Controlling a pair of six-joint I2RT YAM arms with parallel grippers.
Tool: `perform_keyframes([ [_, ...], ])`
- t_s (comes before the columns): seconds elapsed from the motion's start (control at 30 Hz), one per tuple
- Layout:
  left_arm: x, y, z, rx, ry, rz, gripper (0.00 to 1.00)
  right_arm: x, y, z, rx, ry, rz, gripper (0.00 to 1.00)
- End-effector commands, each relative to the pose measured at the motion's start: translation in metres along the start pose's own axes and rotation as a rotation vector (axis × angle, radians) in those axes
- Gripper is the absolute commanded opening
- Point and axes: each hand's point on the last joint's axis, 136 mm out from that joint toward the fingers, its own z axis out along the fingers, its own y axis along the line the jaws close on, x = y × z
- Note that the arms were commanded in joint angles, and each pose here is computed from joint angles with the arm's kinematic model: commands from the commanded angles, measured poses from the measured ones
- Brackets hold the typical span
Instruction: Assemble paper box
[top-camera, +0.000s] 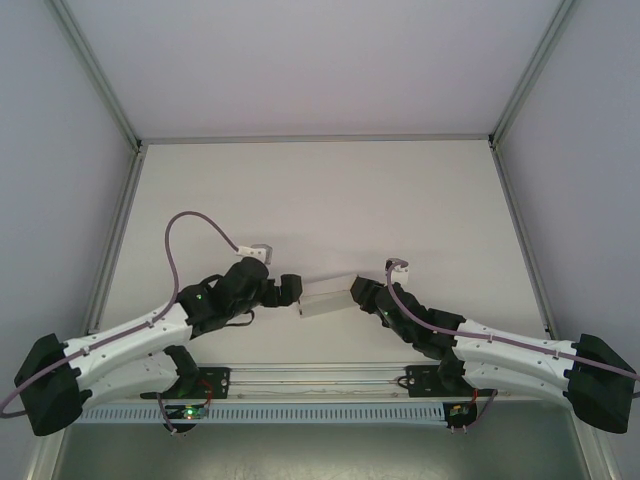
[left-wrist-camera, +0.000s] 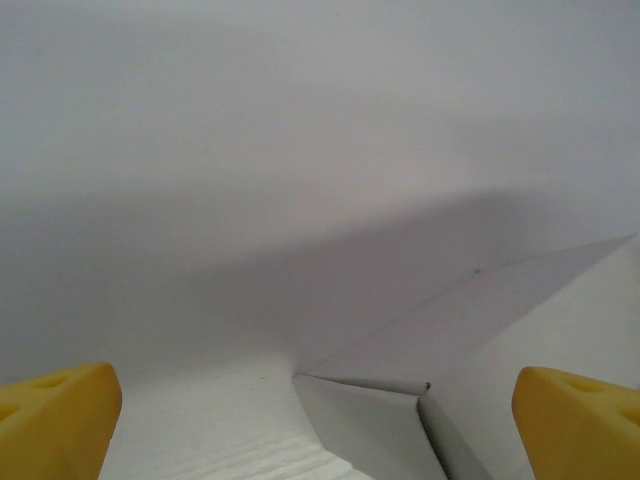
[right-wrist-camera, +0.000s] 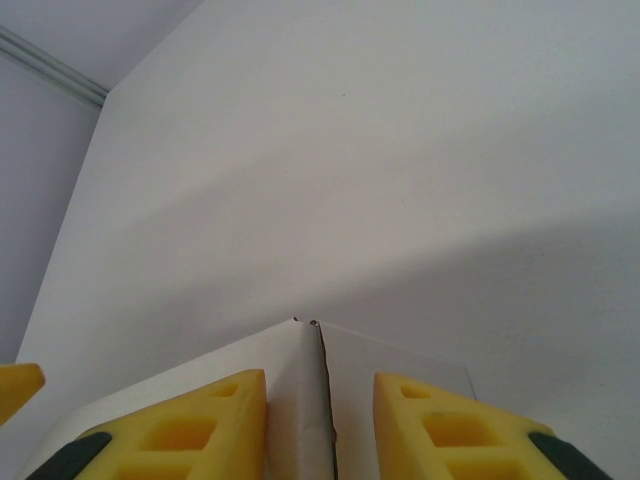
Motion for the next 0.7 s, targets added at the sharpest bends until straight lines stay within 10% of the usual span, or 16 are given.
perform_keyframes([
  [0.0, 0.001, -0.020, 0.003, 0.116, 0.022, -0.017, 1.00, 0.052, -0.077, -0.004, 0.232, 0.199, -0.118, 0.32],
  [0.4, 0.042, 0.021, 0.023, 0.076, 0.042, -0.012, 0.98, 0.052, -0.085, -0.006, 0.241, 0.185, -0.127, 0.31],
  [0.67, 0.067, 0.038, 0.034, 0.094, 0.062, -0.031, 0.65, 0.057, -0.078, 0.000, 0.153, 0.197, -0.268, 0.26],
])
